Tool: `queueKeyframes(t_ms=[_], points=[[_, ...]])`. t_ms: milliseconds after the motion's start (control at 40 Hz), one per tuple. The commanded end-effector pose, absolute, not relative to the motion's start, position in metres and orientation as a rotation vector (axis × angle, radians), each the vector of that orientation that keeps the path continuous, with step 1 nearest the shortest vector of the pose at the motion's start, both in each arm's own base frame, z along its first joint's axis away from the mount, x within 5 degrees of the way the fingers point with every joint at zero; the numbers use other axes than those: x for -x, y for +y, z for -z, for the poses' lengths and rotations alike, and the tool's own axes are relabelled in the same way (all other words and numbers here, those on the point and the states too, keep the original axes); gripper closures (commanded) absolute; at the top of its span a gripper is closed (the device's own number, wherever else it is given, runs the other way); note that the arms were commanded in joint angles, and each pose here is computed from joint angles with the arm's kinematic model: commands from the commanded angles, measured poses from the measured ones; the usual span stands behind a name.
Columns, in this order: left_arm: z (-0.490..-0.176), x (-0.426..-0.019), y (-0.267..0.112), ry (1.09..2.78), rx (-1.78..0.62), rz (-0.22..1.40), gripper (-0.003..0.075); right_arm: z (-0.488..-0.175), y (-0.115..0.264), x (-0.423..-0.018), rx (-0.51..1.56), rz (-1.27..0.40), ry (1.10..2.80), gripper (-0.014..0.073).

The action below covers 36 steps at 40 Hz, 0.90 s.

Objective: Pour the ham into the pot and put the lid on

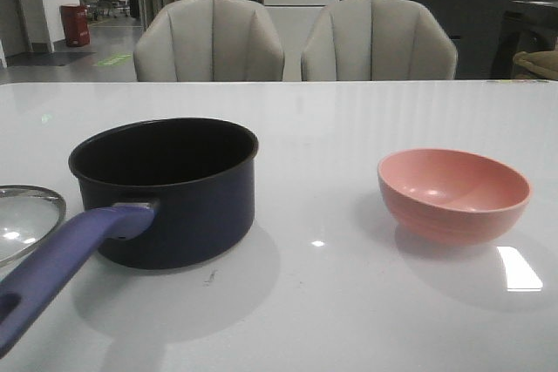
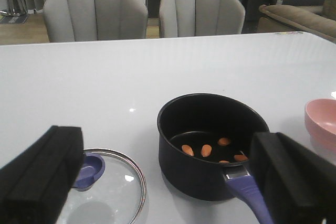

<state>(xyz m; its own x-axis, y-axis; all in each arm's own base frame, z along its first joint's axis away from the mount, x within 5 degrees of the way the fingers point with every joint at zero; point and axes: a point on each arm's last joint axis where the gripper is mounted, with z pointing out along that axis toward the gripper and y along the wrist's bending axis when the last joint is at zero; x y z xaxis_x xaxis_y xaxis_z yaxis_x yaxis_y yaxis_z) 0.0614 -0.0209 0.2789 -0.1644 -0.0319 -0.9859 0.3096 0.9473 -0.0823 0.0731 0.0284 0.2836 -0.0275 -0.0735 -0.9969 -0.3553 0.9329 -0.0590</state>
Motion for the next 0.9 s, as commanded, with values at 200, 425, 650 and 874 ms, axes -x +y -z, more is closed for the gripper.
queueKeyframes(t_ms=[200,425,650,874], points=[[-0.294,-0.062,-0.022,1.617,-0.197,0.331,0.0065,-0.279,0.022,-0.057,0.247,-0.298,1.476,0.0088],[-0.294,-0.062,-0.022,1.617,-0.197,0.331,0.0065,-0.276,0.024,-0.057,0.263,-0.305,1.506,0.0284],[-0.294,-0.062,-0.022,1.619,-0.197,0.331,0.0065,-0.273,0.025,-0.057,0.278,-0.313,1.535,0.0413],[-0.294,-0.063,-0.022,1.628,-0.197,0.323,0.0063,-0.273,0.025,-0.057,0.279,-0.313,1.536,0.0413]])
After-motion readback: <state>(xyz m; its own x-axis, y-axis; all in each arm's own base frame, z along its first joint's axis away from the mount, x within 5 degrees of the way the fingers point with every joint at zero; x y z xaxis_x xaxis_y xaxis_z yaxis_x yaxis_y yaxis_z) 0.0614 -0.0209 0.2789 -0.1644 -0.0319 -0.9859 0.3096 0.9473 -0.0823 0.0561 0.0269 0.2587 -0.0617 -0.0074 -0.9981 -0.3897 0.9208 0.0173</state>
